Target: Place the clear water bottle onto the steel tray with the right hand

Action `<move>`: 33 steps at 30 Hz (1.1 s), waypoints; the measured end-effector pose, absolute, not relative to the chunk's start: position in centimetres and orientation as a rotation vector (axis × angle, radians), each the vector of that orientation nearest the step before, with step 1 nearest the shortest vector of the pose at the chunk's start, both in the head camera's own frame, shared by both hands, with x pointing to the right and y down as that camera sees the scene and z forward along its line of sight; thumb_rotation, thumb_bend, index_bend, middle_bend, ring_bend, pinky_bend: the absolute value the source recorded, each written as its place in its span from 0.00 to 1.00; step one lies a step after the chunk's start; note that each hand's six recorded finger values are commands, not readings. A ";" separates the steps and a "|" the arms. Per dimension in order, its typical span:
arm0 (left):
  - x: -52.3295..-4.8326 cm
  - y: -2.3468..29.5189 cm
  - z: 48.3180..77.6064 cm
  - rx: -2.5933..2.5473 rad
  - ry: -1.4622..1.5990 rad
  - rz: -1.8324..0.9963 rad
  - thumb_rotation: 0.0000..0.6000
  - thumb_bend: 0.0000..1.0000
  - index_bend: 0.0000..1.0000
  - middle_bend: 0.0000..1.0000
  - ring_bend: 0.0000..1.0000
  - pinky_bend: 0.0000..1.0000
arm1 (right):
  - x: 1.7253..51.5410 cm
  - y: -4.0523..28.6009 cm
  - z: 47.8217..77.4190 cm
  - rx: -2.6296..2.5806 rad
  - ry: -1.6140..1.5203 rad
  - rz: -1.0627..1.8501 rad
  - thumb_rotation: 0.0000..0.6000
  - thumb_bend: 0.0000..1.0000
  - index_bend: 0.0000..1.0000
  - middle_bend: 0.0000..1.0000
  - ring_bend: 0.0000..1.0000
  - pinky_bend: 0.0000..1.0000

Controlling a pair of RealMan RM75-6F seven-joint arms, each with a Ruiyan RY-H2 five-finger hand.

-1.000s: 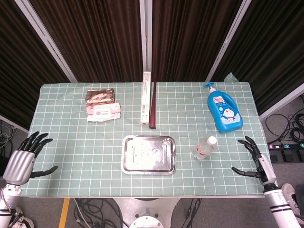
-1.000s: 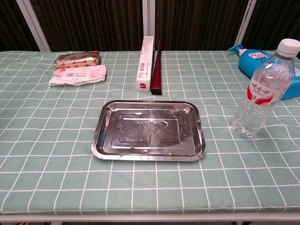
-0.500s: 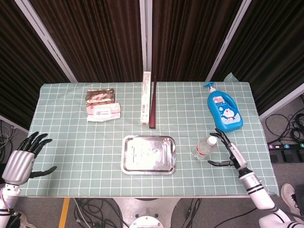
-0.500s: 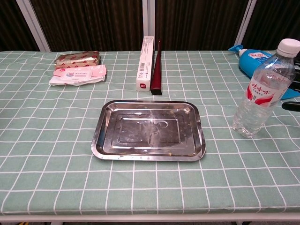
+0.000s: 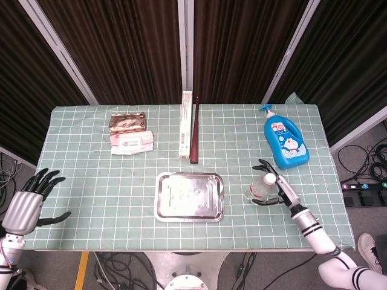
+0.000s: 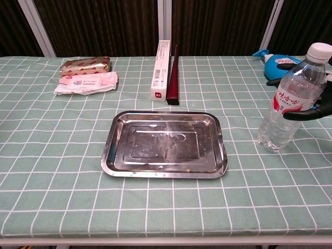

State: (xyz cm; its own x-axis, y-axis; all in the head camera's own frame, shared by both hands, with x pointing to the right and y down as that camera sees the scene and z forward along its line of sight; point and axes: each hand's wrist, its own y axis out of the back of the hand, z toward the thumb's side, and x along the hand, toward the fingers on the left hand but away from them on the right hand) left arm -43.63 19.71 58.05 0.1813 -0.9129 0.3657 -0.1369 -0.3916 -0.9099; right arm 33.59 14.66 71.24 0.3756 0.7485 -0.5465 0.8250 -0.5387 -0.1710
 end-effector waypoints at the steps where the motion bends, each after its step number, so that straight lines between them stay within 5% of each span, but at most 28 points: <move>1: -43.6 19.7 58.0 -1.693 1.006 -1.282 0.79 0.09 0.26 0.23 0.10 0.18 | 33.5 14.6 71.3 2.494 1.438 -0.885 1.00 0.00 0.16 0.24 0.07 0.11; 6: -43.7 19.7 58.0 -1.696 1.008 -1.285 0.78 0.09 0.26 0.23 0.10 0.18 | 33.3 14.4 71.8 2.486 1.467 -0.916 1.00 0.06 0.51 0.44 0.24 0.26; 12: -43.9 19.7 58.0 -1.696 1.014 -1.287 0.79 0.09 0.26 0.23 0.10 0.18 | 33.1 14.1 72.2 2.471 1.484 -0.947 1.00 0.15 0.62 0.51 0.28 0.31; 33: -43.6 19.7 57.7 -1.704 1.028 -1.274 0.78 0.09 0.26 0.23 0.10 0.18 | 30.2 10.0 66.9 2.578 1.574 -0.884 1.00 0.21 0.65 0.53 0.30 0.35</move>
